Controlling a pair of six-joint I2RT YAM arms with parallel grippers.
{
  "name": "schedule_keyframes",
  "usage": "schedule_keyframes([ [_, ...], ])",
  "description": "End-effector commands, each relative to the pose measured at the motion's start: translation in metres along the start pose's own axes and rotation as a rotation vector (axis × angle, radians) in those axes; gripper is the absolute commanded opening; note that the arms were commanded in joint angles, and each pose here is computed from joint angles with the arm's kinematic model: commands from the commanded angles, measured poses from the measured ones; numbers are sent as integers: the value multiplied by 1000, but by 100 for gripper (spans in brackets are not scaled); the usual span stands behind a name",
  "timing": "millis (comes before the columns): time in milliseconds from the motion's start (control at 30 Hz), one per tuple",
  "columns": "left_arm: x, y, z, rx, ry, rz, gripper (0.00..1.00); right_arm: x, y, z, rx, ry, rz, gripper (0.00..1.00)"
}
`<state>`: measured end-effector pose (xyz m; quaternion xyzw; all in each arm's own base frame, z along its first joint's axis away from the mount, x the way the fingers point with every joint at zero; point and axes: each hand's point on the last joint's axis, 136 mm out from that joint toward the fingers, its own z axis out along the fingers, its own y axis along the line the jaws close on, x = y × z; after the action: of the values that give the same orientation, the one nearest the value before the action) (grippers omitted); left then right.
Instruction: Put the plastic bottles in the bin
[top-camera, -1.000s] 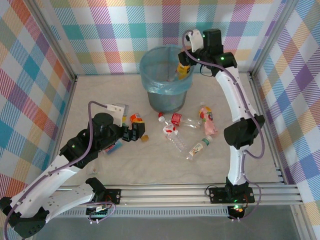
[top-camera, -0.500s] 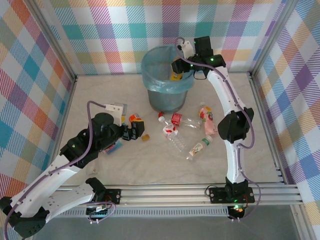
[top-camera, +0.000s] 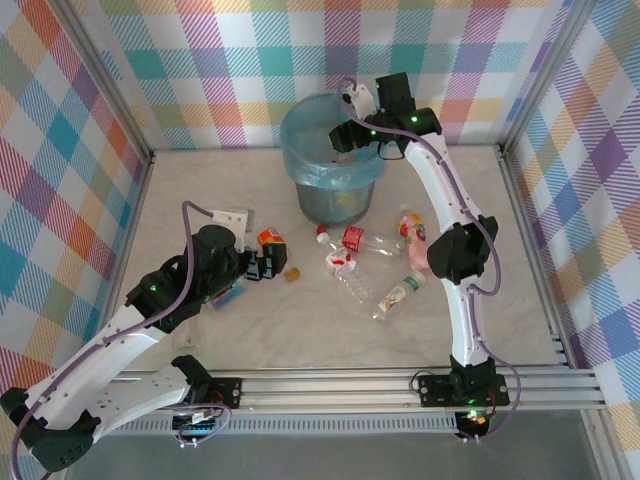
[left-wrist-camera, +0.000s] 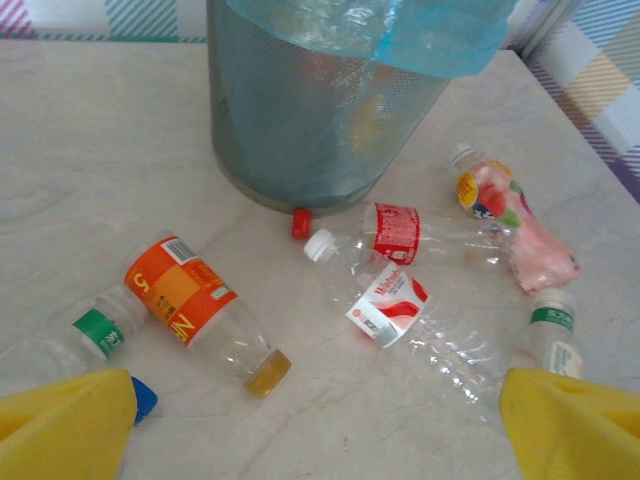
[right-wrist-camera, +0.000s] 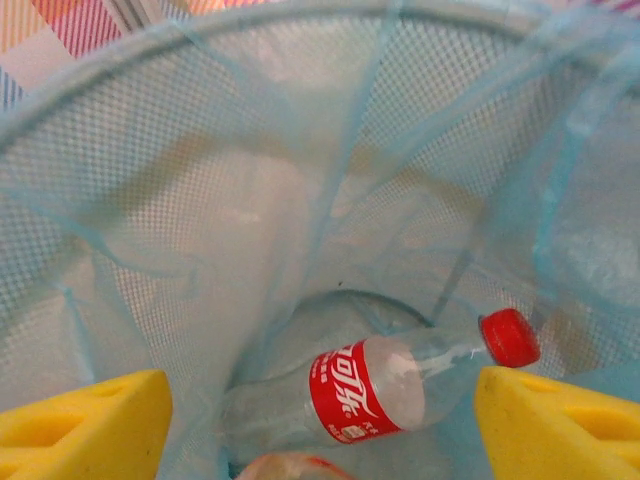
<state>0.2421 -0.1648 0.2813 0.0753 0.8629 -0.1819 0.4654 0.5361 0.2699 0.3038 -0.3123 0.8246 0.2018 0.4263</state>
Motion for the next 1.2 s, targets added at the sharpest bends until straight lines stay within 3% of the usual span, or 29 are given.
schedule_keyframes([
  [0, -8, 10, -10, -57, -23, -27, 94, -40, 15, -41, 20, -103, -44, 81],
  [333, 5, 34, -15, -174, 3, -52, 94, -87, 55, -97, -2, -246, -89, 82],
  [467, 19, 48, -13, -238, 57, -69, 94, -107, 79, -130, -17, -318, -105, 82],
  [633, 43, 50, 3, -218, 148, -130, 94, -112, 119, -155, -64, -344, -139, 81],
  [767, 54, 55, 14, -243, 207, -139, 92, -93, 158, -159, -168, -308, -158, 80],
  [933, 64, 35, 37, -154, 305, -166, 89, -54, 185, -158, -261, -232, -116, 78],
  [1033, 77, 11, 61, -75, 377, -229, 87, -27, 182, -156, -244, -199, -60, 78],
  [1167, 85, -25, 90, -44, 385, -237, 90, 13, 159, -158, -103, -153, -31, 78],
])
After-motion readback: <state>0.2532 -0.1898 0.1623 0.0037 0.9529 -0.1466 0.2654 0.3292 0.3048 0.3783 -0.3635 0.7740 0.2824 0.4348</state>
